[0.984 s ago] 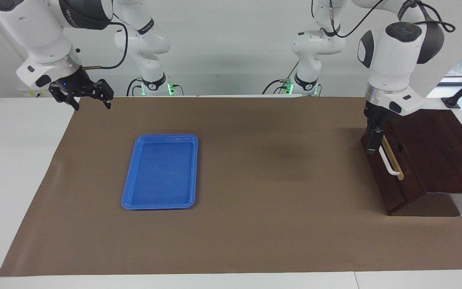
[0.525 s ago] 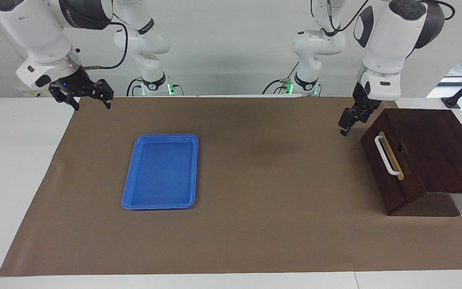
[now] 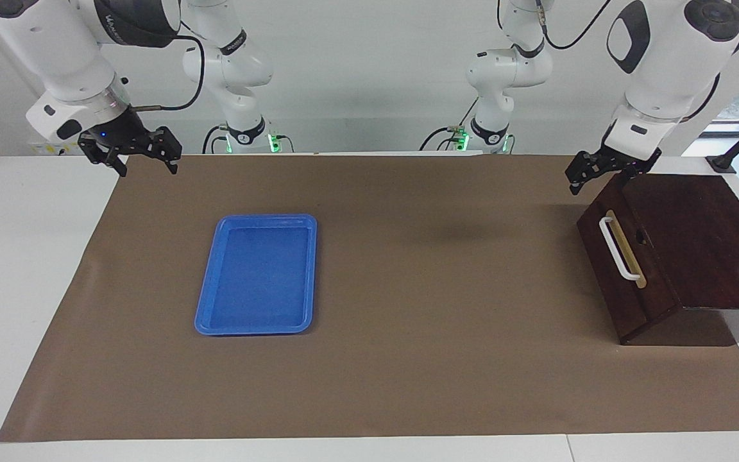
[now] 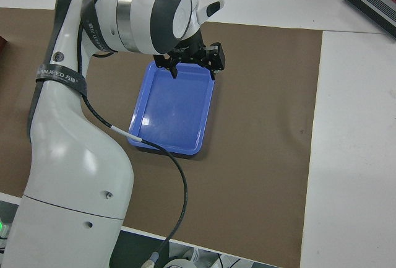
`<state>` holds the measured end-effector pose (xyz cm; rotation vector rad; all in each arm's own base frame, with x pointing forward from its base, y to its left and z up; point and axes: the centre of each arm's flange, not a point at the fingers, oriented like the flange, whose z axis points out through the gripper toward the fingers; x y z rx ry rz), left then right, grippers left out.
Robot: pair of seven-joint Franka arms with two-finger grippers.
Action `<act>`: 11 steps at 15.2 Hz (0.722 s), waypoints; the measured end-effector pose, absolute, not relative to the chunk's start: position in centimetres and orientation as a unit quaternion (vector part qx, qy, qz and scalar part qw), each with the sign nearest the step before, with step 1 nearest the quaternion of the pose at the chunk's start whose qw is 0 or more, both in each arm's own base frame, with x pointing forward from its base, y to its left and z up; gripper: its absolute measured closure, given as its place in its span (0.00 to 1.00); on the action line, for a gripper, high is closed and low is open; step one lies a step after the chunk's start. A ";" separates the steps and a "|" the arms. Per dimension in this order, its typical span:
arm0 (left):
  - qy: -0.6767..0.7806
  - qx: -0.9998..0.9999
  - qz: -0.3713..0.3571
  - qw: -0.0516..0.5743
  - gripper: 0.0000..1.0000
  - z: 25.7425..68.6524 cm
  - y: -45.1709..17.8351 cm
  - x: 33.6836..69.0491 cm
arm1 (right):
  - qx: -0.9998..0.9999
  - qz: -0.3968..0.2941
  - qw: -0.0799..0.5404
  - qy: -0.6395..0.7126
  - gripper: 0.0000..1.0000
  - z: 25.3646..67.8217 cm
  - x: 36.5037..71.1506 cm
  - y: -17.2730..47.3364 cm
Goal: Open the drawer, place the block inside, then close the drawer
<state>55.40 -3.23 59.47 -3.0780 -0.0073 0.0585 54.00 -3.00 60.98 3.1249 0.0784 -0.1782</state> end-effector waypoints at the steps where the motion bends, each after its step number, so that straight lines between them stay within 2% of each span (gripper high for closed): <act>1: -0.003 -0.999 0.022 0.024 0.00 59.4 -2.6 55.3 | 0.998 -0.057 0.005 0.025 0.00 61.0 54.0 -3.0; 3: -0.008 -1.000 0.024 0.005 0.00 59.3 -2.7 55.2 | 0.998 -0.057 0.005 0.025 0.00 61.0 54.0 -3.0; 11: -0.006 -1.000 0.026 0.000 0.00 59.8 -5.2 54.7 | 0.998 -0.057 0.005 0.025 0.00 61.0 54.0 -3.0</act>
